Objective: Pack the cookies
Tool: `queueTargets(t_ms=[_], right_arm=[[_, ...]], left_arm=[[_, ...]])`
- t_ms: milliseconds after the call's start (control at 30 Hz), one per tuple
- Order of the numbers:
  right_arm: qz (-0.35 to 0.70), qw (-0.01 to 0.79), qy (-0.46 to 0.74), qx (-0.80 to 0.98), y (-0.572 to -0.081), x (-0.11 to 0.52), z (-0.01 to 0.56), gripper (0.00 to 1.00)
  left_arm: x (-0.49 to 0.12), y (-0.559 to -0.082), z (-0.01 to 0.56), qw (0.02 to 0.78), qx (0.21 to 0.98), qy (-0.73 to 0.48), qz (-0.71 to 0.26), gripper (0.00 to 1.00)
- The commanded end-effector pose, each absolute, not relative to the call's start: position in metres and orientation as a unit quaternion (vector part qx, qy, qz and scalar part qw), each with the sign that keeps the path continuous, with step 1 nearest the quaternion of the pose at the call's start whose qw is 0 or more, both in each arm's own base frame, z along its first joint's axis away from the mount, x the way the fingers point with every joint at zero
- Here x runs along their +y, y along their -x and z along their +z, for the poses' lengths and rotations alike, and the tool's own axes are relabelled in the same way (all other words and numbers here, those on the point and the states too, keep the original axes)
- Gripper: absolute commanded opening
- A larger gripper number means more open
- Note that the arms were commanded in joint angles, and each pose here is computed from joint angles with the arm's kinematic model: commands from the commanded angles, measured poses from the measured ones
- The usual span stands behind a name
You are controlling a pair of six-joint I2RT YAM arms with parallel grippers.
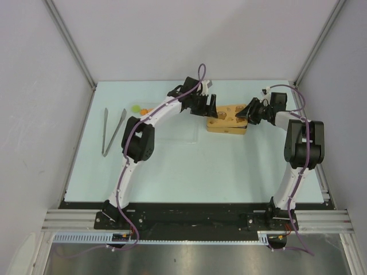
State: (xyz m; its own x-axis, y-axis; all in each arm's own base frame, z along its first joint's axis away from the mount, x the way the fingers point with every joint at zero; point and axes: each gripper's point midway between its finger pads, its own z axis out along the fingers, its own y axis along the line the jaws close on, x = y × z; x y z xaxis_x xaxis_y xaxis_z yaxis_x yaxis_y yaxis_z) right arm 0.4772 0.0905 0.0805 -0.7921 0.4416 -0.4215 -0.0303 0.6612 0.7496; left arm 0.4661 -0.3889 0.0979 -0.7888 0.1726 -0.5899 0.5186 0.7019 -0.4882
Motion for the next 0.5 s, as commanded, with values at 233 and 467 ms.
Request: queueTargets(t_ms=[233, 467], right_arm=[[0.344, 0.347, -0.105, 0.866, -0.486, 0.072, 0.098, 0.51], [0.328, 0.359, -0.1, 0.868, -0.487, 0.071, 0.102, 0.53]], left_arm=[[-0.395, -0.475, 0.095, 0.268, 0.882, -0.2, -0.332, 0.86], [-0.399, -0.475, 0.095, 0.265, 0.88, -0.197, -0.341, 0.86]])
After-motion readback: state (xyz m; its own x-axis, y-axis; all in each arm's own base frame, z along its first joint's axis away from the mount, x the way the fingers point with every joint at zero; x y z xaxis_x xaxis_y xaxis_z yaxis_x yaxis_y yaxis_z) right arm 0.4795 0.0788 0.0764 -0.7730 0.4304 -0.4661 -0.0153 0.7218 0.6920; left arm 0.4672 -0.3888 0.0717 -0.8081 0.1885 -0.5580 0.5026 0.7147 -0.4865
